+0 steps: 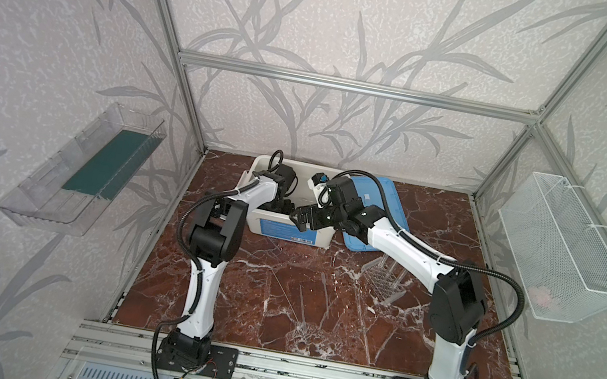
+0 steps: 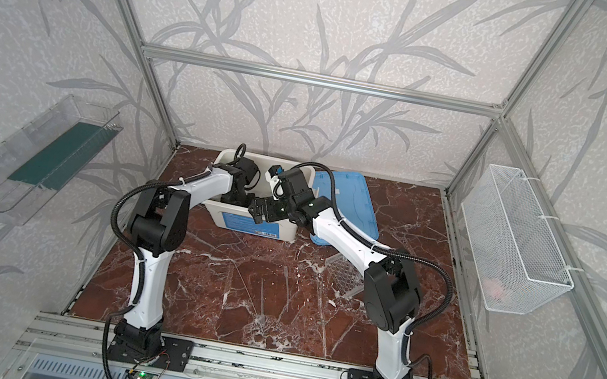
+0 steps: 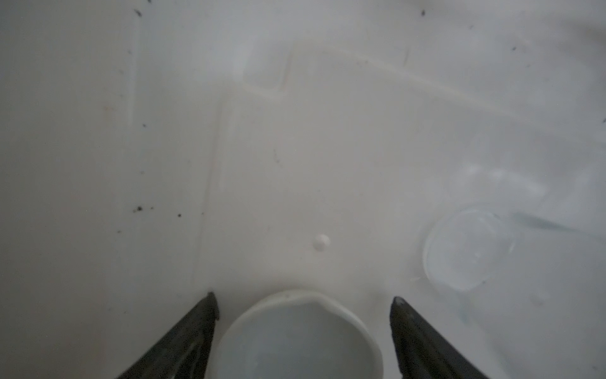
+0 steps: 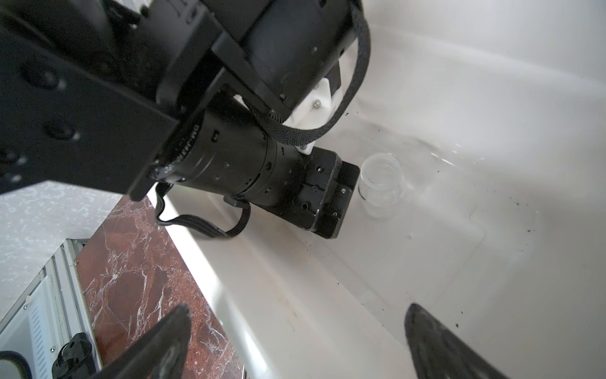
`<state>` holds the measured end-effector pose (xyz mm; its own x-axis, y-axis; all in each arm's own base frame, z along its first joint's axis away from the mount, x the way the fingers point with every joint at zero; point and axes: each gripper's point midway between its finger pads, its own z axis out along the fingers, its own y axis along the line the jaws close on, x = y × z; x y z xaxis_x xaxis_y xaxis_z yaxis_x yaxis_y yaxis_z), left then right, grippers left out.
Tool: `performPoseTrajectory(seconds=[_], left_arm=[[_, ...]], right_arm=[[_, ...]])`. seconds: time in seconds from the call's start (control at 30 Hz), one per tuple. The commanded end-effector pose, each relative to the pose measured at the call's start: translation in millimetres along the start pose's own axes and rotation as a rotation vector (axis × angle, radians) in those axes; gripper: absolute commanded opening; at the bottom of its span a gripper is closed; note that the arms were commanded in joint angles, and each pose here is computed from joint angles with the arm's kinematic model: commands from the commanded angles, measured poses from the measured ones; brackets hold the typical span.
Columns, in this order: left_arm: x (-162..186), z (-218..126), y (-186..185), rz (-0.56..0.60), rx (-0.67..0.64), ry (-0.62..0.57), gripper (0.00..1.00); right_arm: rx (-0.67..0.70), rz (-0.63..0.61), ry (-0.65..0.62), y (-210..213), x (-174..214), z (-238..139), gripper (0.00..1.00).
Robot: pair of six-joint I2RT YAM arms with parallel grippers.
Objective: Organize the chemistry lab equipment
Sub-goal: 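Lower the white dish into the bin and open the left gripper, then raise the left gripper out of the bin and move it toward the metal rod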
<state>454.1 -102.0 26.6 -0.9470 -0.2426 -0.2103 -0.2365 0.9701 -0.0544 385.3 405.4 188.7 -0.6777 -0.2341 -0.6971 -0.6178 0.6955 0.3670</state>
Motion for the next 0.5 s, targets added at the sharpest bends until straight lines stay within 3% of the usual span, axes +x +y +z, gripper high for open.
performPoseTrajectory(seconds=[0.0,0.1,0.2,0.47], left_arm=[[3.9,2.8,5.1,0.006,-0.031,0.012,0.91],[1.4,-2.8,4.2,0.007,-0.029,0.002,0.91],[-3.4,-13.3,4.4,0.005,-0.027,-0.021,0.99],[-21.4,-53.4,4.1,0.005,-0.019,-0.114,0.99]], right_arm=[[0.001,-0.004,-0.046,3.2,-13.7,-17.0,1.00],[0.003,-0.004,-0.048,2.8,-14.3,-19.0,1.00],[0.006,-0.008,-0.052,3.3,-15.4,-22.4,1.00],[0.008,-0.015,-0.069,5.5,-20.7,-32.6,0.99]])
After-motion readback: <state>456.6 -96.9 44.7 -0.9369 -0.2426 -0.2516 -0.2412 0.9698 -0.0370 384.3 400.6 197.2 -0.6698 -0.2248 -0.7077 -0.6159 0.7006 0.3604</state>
